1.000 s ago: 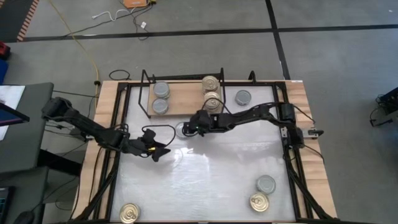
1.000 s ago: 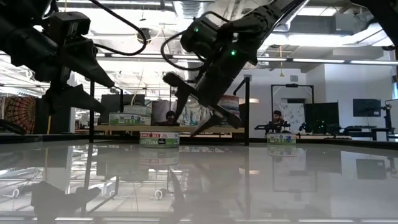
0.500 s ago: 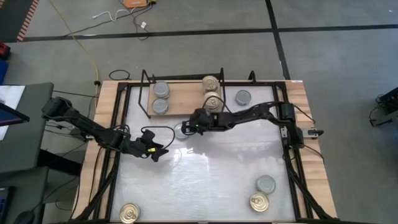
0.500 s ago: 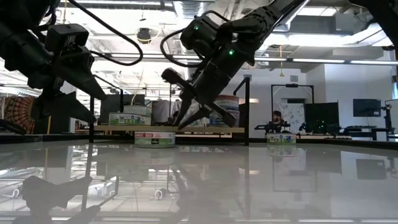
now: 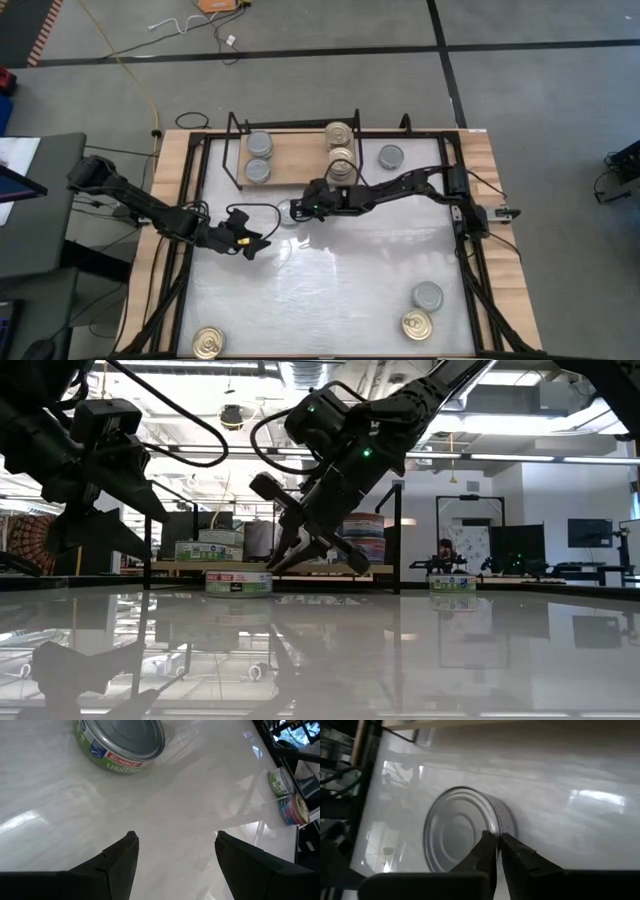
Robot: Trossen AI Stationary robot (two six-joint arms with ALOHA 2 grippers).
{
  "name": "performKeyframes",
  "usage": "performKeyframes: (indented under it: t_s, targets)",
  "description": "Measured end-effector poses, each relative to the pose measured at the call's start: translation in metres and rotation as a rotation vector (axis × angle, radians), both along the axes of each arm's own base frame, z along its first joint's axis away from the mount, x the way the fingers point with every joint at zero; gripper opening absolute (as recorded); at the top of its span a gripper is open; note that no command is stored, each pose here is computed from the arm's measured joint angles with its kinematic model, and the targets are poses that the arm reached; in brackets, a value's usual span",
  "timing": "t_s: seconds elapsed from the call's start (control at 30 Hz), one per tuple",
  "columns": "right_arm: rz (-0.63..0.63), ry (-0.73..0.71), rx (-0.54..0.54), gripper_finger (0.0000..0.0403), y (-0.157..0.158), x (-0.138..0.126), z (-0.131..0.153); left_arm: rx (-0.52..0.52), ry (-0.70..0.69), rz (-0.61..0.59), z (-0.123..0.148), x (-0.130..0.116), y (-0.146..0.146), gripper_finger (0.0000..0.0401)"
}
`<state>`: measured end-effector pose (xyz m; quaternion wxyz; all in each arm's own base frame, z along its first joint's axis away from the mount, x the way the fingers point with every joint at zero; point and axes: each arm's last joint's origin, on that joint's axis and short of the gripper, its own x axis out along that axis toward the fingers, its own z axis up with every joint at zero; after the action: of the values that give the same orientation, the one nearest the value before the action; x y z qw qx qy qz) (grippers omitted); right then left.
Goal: Stack canned seafood by type on shelf
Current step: Stack the green tuna can on top of the green tuna can on the shelf
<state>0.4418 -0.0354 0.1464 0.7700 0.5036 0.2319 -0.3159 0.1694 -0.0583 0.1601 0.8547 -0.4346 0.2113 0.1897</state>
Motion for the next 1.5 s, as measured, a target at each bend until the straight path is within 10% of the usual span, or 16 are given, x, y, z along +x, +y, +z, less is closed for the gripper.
performKeyframes:
  t_s: [1.5]
  targets:
    - [0.108,-0.023,0.031,0.0056,-0.012,0.003,0.002,-0.009,0.017,0.012,-0.002,-0.001,0.0,0.0251]
